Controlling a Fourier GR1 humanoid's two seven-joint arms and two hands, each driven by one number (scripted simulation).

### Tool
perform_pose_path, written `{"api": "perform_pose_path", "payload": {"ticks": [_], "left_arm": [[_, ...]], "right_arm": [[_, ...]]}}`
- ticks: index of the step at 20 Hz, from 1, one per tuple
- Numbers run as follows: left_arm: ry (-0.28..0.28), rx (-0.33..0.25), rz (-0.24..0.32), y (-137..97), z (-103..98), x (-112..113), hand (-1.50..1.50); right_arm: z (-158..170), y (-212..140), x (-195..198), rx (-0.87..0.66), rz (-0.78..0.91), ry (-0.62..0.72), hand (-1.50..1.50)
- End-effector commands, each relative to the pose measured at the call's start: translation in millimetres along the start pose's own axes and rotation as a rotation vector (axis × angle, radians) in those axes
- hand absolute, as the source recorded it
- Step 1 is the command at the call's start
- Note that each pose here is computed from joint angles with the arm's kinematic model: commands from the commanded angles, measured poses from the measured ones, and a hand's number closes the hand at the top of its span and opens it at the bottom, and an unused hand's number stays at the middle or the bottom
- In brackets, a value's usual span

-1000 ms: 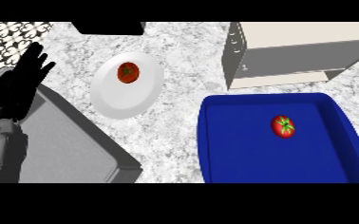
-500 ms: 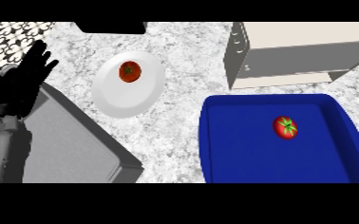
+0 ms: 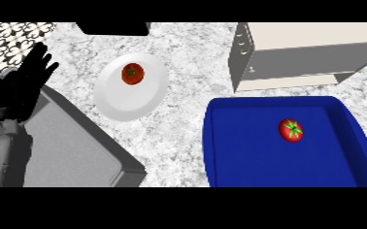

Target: Pick the sweet potato from the tray and place it in the tiered shelf

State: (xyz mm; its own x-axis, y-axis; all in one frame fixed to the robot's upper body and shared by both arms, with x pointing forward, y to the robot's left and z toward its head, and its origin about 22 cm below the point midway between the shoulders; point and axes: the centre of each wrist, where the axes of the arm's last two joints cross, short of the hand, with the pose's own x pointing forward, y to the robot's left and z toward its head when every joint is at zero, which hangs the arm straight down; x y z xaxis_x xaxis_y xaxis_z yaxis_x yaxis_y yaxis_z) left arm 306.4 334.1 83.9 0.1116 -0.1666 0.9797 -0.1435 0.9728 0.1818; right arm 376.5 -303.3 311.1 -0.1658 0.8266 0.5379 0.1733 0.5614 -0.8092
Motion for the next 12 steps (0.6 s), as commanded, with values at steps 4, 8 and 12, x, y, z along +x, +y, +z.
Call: {"api": "perform_pose_path", "payload": {"ticks": [4, 8, 12], "left_arm": [[0.298, -0.119, 0.102, -44.2, 23.0, -80.2, 0.0], [0.301, -0.13, 0.105, -50.7, 27.4, -81.8, 0.0], [0.316, -0.117, 0.117, -43.0, 26.5, -80.4, 0.0]], "right_arm": [[-14.9, -1.7, -12.3, -0.069, -0.147, 0.063, 1.5], [-19.5, 3.8, -22.0, -0.106, -0.257, 0.092, -1.5], [-25.4, -8.3, -17.9, -0.116, -0.428, 0.09, -1.5]]}}
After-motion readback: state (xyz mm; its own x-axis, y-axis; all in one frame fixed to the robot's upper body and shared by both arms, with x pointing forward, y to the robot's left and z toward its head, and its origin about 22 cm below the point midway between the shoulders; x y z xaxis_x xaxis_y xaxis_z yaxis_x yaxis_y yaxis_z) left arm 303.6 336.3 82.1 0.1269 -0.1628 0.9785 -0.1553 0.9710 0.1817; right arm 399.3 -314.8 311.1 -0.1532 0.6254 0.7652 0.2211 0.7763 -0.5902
